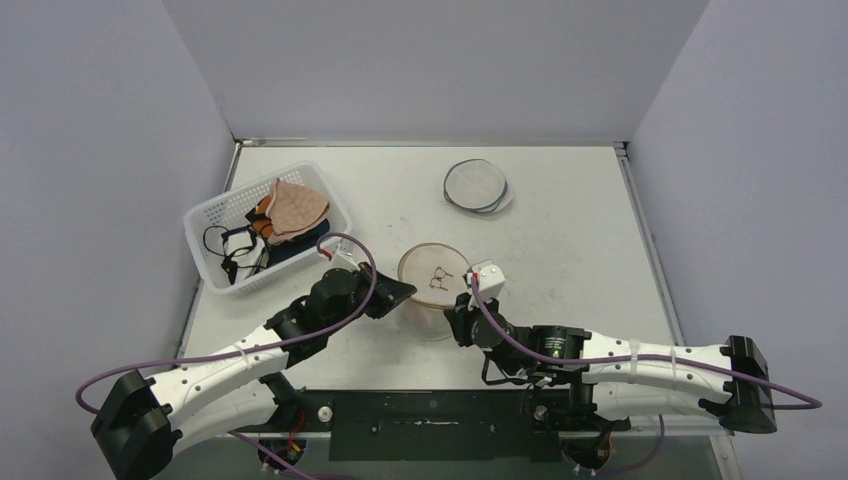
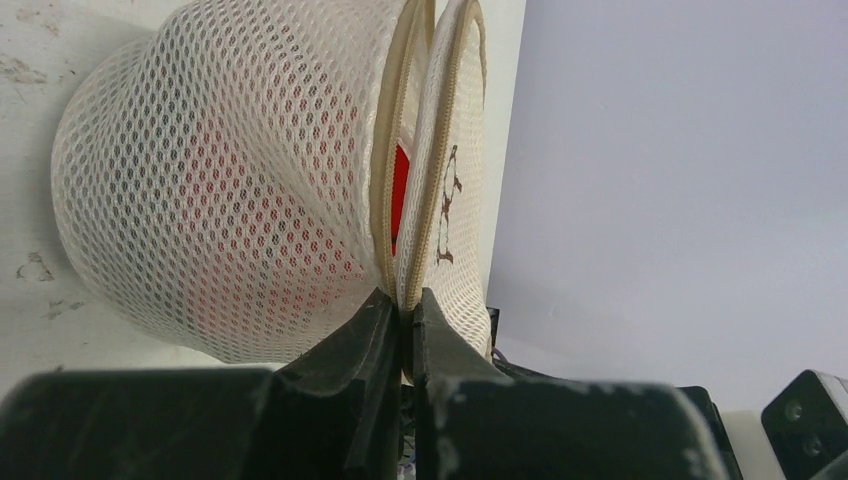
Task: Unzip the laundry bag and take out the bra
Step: Unzip the laundry bag at the center of the board.
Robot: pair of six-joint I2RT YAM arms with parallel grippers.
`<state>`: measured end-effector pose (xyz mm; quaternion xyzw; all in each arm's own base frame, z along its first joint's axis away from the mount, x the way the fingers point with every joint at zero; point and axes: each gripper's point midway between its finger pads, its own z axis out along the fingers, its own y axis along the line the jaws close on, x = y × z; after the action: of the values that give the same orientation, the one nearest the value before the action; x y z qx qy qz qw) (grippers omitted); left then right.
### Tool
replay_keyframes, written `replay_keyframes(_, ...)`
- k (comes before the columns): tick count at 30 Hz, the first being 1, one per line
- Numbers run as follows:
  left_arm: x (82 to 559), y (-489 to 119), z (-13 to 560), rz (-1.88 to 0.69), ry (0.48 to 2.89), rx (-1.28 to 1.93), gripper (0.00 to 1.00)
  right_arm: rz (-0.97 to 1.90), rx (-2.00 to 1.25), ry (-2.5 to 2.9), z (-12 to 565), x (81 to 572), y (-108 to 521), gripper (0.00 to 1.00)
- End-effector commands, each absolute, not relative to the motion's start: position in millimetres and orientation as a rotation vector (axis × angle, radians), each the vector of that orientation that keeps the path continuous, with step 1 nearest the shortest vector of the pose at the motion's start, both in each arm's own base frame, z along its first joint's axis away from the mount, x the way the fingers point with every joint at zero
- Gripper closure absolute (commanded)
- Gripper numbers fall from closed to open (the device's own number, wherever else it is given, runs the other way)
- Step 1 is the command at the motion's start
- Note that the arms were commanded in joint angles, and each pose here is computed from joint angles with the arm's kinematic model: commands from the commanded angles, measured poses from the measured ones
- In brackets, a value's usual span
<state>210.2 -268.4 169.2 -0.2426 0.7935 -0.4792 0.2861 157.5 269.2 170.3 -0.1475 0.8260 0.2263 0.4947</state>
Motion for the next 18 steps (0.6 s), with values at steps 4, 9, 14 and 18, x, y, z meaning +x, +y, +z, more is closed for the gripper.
replay_keyframes(4, 218.0, -262.8, 176.9, -1.296, 2.05, -0.676, 1.0, 0.472, -0.215, 1.992, 166.1, 167.1, 242.3, 0.95)
replay_keyframes(9, 218.0, -262.8, 176.6, -1.305, 2.043, -0.682, 1.0, 0.504, -0.214, 1.995, 165.9, 165.0, 245.9, 0.95)
replay_keyframes(14, 218.9, -264.4, 177.8, -1.346, 2.005, -0.707, 1.0, 0.651, -0.166, 1.982, 176.6, 157.2, 255.2, 0.71)
replay_keyframes(18, 218.0, -264.8, 176.7, -1.421, 1.905, -0.784, 1.0, 0.84, -0.014, 1.959, 189.8, 151.0, 257.6, 0.23)
